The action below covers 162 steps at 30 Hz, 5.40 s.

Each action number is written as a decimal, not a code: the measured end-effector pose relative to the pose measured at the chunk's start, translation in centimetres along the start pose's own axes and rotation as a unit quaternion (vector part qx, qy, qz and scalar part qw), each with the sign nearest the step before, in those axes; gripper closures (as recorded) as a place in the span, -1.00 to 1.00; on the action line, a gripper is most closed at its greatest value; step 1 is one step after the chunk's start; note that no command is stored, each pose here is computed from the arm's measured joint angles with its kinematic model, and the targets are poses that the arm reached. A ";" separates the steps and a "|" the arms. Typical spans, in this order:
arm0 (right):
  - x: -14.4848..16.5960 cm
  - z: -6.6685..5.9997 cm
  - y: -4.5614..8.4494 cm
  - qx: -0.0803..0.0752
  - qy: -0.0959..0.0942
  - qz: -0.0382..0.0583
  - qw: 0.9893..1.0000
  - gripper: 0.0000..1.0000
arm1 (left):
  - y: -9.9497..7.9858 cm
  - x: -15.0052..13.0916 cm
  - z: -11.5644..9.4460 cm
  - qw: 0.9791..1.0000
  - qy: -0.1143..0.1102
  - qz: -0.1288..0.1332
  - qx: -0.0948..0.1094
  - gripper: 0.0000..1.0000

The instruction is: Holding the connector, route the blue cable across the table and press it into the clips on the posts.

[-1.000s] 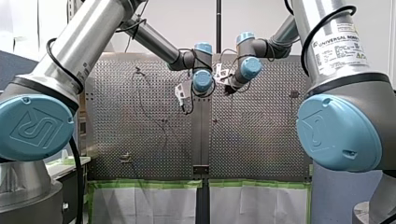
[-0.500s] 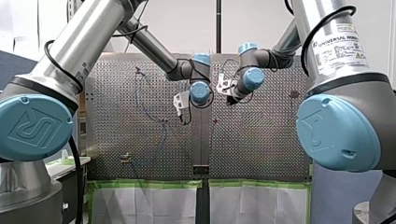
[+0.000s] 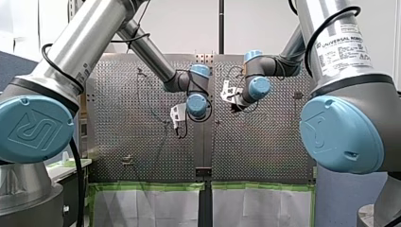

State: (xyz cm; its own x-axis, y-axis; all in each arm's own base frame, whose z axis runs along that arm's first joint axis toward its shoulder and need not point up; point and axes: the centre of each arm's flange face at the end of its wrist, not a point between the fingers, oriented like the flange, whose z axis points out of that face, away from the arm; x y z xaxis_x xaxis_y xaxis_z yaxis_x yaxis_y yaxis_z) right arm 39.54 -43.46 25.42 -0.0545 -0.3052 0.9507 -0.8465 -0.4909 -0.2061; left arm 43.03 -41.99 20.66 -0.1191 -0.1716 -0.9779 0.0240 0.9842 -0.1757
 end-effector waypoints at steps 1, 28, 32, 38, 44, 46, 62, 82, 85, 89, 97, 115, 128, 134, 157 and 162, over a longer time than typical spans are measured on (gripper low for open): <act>-0.1 0.0 0.1 -0.001 -0.001 -0.002 1.000 1.00 | 0.1 0.5 -0.2 1.000 0.004 0.004 0.003 1.00; -4.9 1.4 3.3 0.004 -0.028 -0.019 0.999 1.00 | 0.7 4.5 2.3 0.996 0.033 -0.017 0.083 1.00; -4.6 1.8 4.0 0.002 -0.018 -0.013 1.000 1.00 | 0.3 5.1 3.4 0.995 0.035 -0.022 0.090 1.00; -4.2 2.4 5.0 0.008 -0.006 -0.003 1.000 1.00 | -0.1 6.3 5.2 0.994 0.043 -0.021 0.097 1.00; -4.3 2.8 5.6 0.008 -0.006 -0.002 1.000 1.00 | -0.6 7.6 7.0 0.994 0.040 -0.021 0.095 1.00; -4.6 3.1 6.2 0.005 -0.008 -0.002 1.000 1.00 | -0.7 7.8 7.6 0.995 0.039 -0.022 0.093 1.00; -4.7 4.6 8.9 -0.007 0.004 0.002 1.000 1.00 | -0.9 5.9 10.4 0.996 0.016 -0.034 0.087 1.00; -3.3 6.9 11.9 -0.016 0.022 0.007 1.000 1.00 | -0.4 2.3 13.9 0.995 -0.002 -0.044 0.091 1.00; -2.8 7.1 12.5 -0.020 0.026 0.008 0.999 1.00 | -0.3 1.9 14.2 0.995 -0.004 -0.043 0.088 1.00; -2.3 7.2 13.2 -0.023 0.031 0.008 0.999 1.00 | -0.4 1.2 14.7 0.995 -0.008 -0.042 0.087 1.00; -1.3 7.8 13.9 -0.015 0.039 0.007 0.999 1.00 | -0.6 0.6 14.9 0.995 -0.010 -0.040 0.087 1.00; -1.0 7.7 16.0 -0.028 0.038 0.009 0.999 1.00 | -1.8 1.9 11.8 0.998 0.028 0.039 0.047 -1.00; -1.4 7.6 16.1 -0.028 0.031 0.001 0.999 1.00 | -5.9 2.3 5.6 0.996 0.061 0.050 0.036 -1.00; -1.5 7.6 16.0 -0.027 0.029 -0.004 0.999 1.00 | -7.4 2.9 2.9 0.994 0.077 0.065 0.031 -1.00; -1.6 7.5 16.2 -0.020 0.022 -0.008 1.000 1.00 | -15.3 5.4 -1.1 0.994 0.070 -0.004 0.088 -1.00; -1.6 7.5 16.2 -0.019 0.022 -0.009 1.000 1.00 | -14.2 6.4 1.8 0.995 0.074 -0.005 0.065 -1.00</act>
State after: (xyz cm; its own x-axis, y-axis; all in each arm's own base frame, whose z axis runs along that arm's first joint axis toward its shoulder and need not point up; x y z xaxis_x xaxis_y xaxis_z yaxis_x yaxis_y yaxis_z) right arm 29.92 -57.06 18.81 -0.0625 -0.2604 0.9635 -0.8667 -0.4645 -0.1817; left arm 43.72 -57.14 16.66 -0.2650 -0.1625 -0.9505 0.1493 0.9669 -0.2070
